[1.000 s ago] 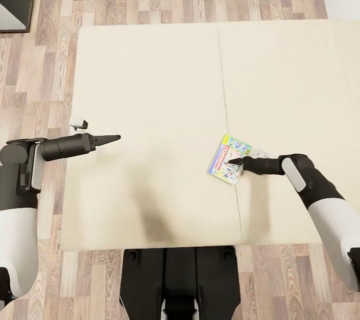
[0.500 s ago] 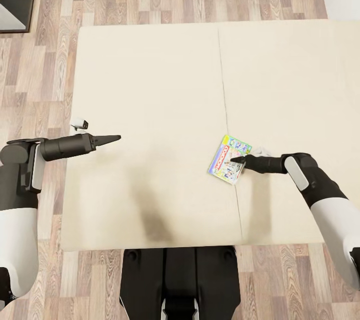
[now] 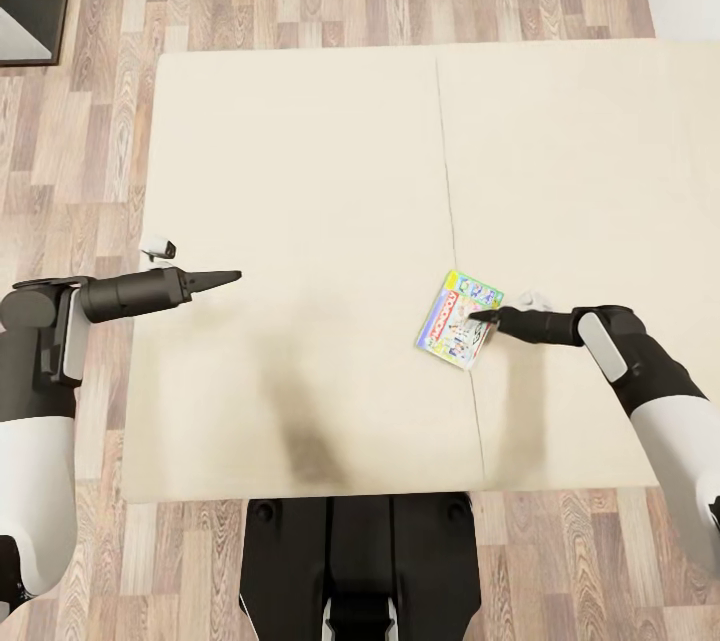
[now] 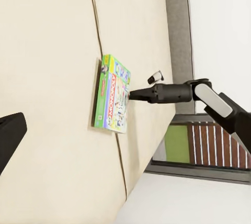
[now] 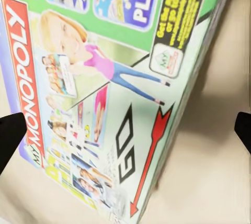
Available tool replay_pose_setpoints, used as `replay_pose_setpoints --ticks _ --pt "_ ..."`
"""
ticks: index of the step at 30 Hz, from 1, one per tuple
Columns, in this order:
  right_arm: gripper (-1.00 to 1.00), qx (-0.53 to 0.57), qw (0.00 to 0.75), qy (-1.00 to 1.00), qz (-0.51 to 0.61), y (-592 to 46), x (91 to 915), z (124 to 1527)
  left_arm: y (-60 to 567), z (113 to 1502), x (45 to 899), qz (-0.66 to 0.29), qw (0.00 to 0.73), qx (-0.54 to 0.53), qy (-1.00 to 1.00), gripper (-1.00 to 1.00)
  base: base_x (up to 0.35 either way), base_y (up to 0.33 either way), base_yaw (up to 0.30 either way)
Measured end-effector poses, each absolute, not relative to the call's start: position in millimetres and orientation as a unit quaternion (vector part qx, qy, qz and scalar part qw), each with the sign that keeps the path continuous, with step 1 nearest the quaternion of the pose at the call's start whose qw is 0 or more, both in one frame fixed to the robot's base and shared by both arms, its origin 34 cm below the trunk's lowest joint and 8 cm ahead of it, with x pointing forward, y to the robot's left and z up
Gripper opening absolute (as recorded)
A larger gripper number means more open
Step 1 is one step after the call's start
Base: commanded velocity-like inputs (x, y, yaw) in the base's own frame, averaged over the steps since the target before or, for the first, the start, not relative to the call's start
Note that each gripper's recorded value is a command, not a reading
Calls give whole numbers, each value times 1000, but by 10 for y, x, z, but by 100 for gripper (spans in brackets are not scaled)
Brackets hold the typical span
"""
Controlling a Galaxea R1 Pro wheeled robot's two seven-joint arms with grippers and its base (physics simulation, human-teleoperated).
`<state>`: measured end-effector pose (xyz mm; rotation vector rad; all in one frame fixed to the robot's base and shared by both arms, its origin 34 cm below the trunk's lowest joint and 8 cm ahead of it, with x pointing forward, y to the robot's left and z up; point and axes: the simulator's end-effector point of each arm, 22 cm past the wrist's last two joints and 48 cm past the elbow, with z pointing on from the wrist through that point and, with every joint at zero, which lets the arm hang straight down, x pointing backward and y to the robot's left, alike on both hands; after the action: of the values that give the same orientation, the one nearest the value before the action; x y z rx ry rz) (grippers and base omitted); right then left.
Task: Put all the toys in the child's room - the three board games (two on the bed and one on the table), the two jigsaw puzzles on the table, and the tennis ball on the table - inside the toy box on the table in the child's room.
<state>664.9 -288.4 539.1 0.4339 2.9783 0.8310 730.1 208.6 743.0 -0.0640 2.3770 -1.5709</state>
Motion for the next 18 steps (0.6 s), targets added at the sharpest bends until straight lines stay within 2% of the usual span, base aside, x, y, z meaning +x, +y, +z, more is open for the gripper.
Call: replay_pose_setpoints --ticks 18 --pt "100 133 40 955 264 -2895 6796 5394 2089 7423 7300 -544 145 -22 826 100 0 0 0"
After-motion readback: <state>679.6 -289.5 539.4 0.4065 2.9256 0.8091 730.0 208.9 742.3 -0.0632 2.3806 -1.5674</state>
